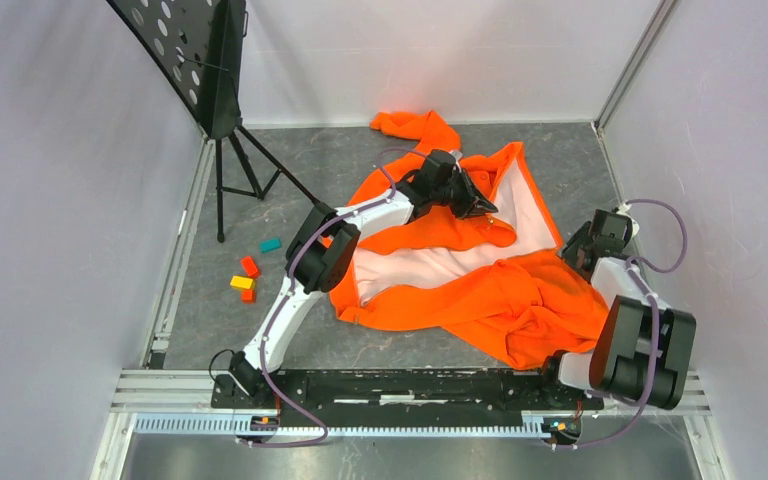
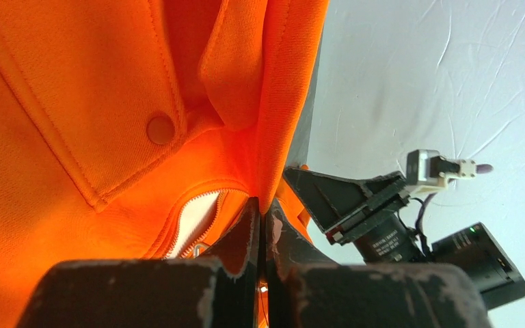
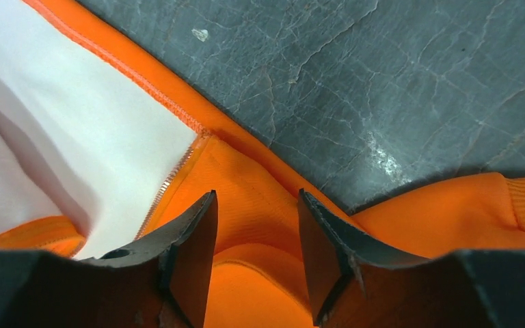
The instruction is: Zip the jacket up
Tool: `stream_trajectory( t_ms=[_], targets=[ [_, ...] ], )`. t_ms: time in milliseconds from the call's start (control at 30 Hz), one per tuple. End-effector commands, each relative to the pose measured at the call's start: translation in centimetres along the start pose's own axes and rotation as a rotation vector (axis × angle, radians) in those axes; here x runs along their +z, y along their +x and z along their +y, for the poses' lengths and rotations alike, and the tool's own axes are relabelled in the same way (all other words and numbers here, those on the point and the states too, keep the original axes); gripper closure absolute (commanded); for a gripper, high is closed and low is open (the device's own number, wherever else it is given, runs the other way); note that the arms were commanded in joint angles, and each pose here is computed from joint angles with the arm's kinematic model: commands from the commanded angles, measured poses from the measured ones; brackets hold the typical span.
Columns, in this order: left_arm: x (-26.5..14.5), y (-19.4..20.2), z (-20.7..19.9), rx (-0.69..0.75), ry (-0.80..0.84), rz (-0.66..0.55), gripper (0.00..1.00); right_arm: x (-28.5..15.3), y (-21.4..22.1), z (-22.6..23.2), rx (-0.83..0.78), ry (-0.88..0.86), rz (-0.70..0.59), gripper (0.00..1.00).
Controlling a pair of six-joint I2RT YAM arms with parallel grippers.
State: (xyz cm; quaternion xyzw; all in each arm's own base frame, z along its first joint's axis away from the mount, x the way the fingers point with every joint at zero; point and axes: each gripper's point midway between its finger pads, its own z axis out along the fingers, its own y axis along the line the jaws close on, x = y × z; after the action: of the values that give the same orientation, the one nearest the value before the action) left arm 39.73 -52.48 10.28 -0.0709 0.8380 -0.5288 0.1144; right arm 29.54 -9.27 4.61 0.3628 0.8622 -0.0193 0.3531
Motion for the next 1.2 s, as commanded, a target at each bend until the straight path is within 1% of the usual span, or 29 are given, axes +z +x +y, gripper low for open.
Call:
stream_trajectory(
  t_ms=[0, 167, 300, 467, 567, 733, 867, 1000, 1167],
  targets=[
    [0.0, -0.4, -2.0, -0.007, 0.064, 0.005, 0.98, 1.4, -0.3, 0.5, 0.042, -0.012, -0.020, 0.50],
    [0.1, -0.4, -1.9, -0.008, 0.064, 0.006, 0.98, 2.1, -0.2, 0.9, 0.079, -0.032, -0.027, 0.51],
    [0.1, -0.4, -1.8, -0.009, 0.063, 0.008, 0.98, 1.7, -1.0, 1.3, 0.072, -0.026, -0.047, 0.51],
    [0.2, -0.4, -2.2, -0.001, 0.079, 0.010, 0.98, 0.3, -2.7, 2.1, 0.023, -0.008, -0.094, 0.37],
    [0.3, -0.3, -2.0, -0.010, 0.076, 0.016, 0.98, -0.2, -2.8, 2.5, 0.023, 0.001, -0.096, 0.36],
    [0.5, -0.2, -1.7, -0.031, 0.078, 0.025, 0.98, 0.4, -1.9, 2.8, 0.095, 0.017, -0.056, 0.46],
    [0.4, -0.2, -1.9, -0.028, 0.083, 0.025, 0.98, 1.1, -1.2, 2.3, 0.170, 0.067, -0.027, 0.47],
    [0.3, -0.3, -2.1, -0.022, 0.086, 0.022, 0.98, 1.9, -0.6, 2.3, 0.235, 0.076, -0.016, 0.49],
    [0.4, -0.2, -2.0, -0.029, 0.083, 0.024, 0.98, 3.3, 0.6, 2.0, 0.265, 0.110, 0.026, 0.54]
  ],
)
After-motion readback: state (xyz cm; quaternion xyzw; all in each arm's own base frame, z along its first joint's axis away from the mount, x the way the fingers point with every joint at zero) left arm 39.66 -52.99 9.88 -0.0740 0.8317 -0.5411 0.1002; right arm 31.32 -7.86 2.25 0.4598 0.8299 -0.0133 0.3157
